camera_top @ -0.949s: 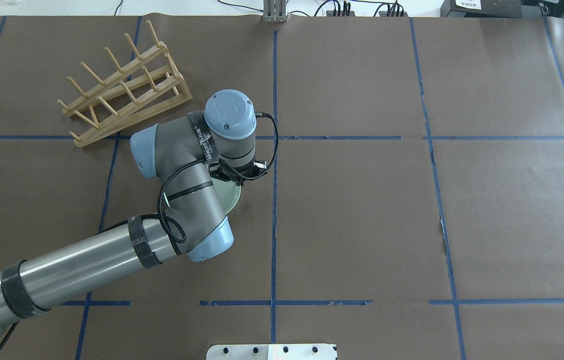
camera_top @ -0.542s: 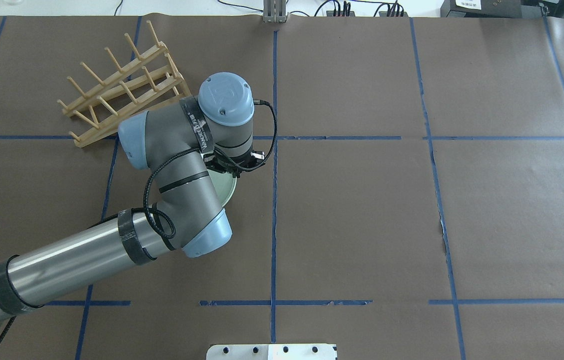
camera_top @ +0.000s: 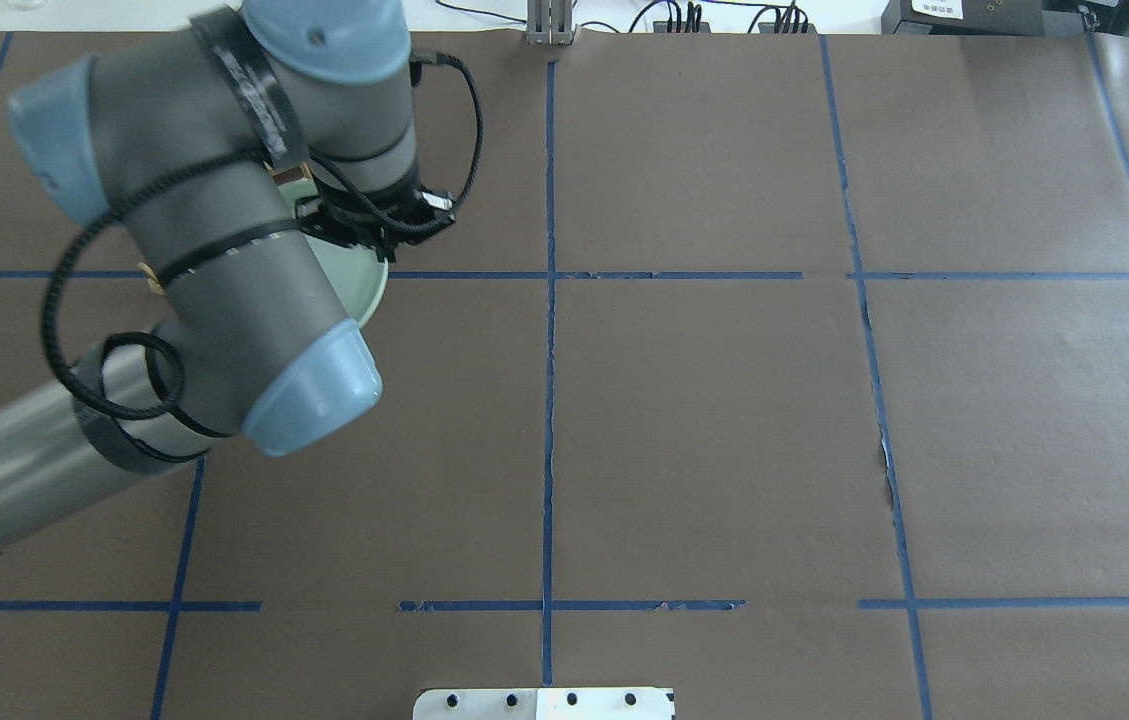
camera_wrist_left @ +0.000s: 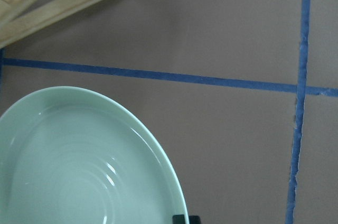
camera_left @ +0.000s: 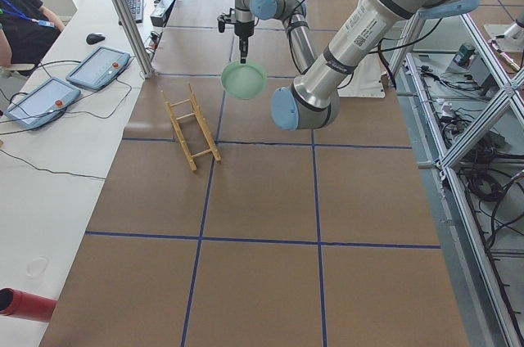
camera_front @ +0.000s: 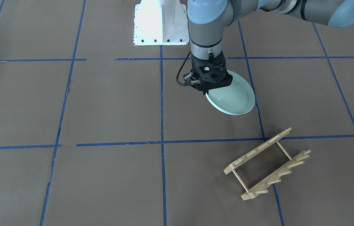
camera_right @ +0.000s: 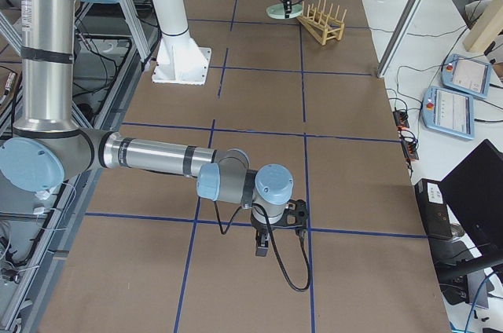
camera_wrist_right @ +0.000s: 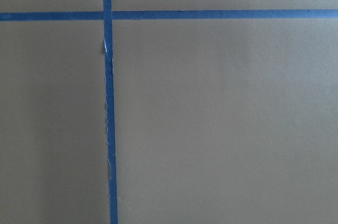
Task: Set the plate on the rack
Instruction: 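Lift the plate with the left gripper and tilt it upright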
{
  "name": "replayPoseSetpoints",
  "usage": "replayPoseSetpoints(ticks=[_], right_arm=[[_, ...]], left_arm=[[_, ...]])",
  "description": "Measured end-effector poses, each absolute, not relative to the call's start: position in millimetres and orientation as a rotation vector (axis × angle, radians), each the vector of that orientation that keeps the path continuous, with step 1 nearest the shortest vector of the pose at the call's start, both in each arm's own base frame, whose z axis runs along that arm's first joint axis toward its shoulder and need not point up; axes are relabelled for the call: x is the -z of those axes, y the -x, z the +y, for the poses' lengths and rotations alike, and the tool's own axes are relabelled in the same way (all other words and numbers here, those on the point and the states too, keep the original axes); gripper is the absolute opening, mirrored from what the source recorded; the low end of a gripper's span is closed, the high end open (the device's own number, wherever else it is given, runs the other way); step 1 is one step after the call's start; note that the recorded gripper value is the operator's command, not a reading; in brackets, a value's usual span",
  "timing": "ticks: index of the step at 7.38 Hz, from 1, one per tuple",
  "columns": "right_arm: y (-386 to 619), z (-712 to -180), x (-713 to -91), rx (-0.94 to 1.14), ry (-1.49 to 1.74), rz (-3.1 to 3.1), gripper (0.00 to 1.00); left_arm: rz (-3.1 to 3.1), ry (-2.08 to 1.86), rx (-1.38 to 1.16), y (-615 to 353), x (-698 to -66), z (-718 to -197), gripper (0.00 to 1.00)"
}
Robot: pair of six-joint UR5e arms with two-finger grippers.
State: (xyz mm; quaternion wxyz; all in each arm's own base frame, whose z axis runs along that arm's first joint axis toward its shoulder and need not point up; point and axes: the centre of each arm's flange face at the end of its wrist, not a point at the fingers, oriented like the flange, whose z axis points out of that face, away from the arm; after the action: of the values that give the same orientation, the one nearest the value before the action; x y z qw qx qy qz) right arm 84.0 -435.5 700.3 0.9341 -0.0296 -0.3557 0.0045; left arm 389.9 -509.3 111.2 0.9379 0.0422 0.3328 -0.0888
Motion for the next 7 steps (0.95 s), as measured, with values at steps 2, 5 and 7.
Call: replayPoseSetpoints(ticks=[2,5,7], right_arm=[[-84,-435,-700,-0.01,0.061,-0.727,1.0],[-84,-435,-700,-0.01,0.061,-0.727,1.0],[-84,-435,-701,-0.011,0.062,-0.727,1.0]], left_arm=[[0.744,-0.133,0.278,-270,-84,-540,0.0],[1.018,-0.22,0.354,-105,-73,-559,0.0],[1.218,-0.284,0.343,-73,-125,-545,0.0]])
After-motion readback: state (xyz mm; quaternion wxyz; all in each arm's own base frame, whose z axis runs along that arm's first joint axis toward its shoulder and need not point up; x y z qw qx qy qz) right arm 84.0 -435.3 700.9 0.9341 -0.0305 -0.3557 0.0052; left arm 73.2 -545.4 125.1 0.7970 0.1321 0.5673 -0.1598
